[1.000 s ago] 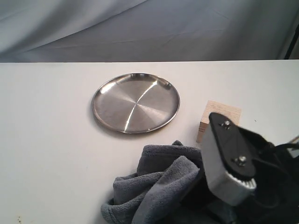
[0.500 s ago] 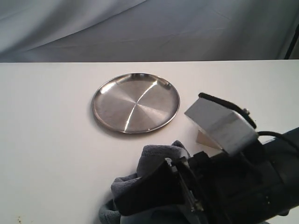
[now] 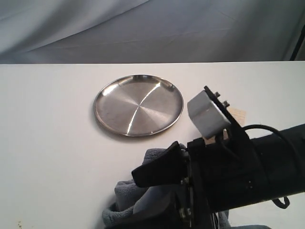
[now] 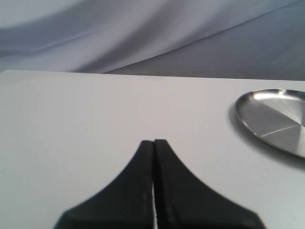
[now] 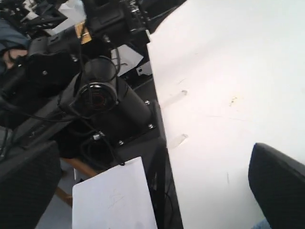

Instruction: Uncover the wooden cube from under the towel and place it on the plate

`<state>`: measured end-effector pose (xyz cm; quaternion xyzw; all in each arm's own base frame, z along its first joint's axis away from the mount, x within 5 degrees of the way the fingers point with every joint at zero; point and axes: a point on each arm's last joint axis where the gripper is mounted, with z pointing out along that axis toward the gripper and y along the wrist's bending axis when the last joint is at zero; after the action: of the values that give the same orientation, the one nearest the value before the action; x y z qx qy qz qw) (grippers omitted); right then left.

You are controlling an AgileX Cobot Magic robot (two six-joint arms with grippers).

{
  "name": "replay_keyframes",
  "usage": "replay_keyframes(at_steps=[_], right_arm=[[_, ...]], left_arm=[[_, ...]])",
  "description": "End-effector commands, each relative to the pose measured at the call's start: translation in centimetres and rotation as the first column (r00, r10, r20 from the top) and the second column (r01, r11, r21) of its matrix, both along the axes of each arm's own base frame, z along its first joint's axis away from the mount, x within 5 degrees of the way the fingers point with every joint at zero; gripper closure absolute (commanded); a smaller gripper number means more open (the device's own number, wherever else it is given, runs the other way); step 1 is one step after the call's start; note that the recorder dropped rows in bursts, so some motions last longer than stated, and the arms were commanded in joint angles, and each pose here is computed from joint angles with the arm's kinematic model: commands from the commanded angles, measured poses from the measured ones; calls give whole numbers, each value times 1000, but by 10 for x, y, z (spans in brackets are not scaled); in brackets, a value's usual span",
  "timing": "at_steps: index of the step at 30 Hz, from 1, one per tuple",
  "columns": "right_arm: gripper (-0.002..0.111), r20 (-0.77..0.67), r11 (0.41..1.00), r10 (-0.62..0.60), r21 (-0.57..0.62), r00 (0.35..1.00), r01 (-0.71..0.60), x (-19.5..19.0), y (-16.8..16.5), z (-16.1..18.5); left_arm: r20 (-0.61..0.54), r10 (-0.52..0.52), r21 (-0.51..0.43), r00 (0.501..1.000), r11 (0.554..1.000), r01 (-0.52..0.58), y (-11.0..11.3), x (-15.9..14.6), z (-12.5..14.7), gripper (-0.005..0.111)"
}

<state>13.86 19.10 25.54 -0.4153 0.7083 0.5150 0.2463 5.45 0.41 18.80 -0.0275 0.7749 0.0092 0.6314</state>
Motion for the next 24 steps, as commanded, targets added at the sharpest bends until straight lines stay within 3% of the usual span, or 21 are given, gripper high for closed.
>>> replay_keyframes(at_steps=[1,3,4,9,12,14,16,20,22,24], right_arm=[[5,-11,989,35,146,999,-33,-4,3,14],[5,32,945,142,292,989,-145,-13,3,27],[5,57,935,164,308,985,-174,-15,3,28],[5,185,925,170,309,968,-221,-16,2,28],[5,224,932,216,244,950,-269,-18,1,22],[5,242,976,152,114,958,-183,-9,1,10],[5,263,999,20,-49,965,-7,7,-2,-3],[5,358,883,-289,-258,888,392,42,-20,-21],[5,385,846,-342,-271,857,460,48,-24,-22],[5,372,847,-351,-266,859,461,47,-23,-22]], left_arm=[[6,-5,-1,1000,1000,5,0,0,-1,107],[6,-5,-1,1000,1000,5,0,0,-1,107],[6,-5,-1,1000,1000,5,0,0,-1,107],[6,-5,-1,1000,1000,5,0,0,-1,107],[6,-5,-1,1000,1000,5,0,0,-1,107],[6,-5,-1,1000,1000,5,0,0,-1,107],[6,-5,-1,1000,1000,5,0,0,-1,107],[6,-5,-1,1000,1000,5,0,0,-1,107],[6,-5,-1,1000,1000,5,0,0,-1,107],[6,-5,-1,1000,1000,5,0,0,-1,107]])
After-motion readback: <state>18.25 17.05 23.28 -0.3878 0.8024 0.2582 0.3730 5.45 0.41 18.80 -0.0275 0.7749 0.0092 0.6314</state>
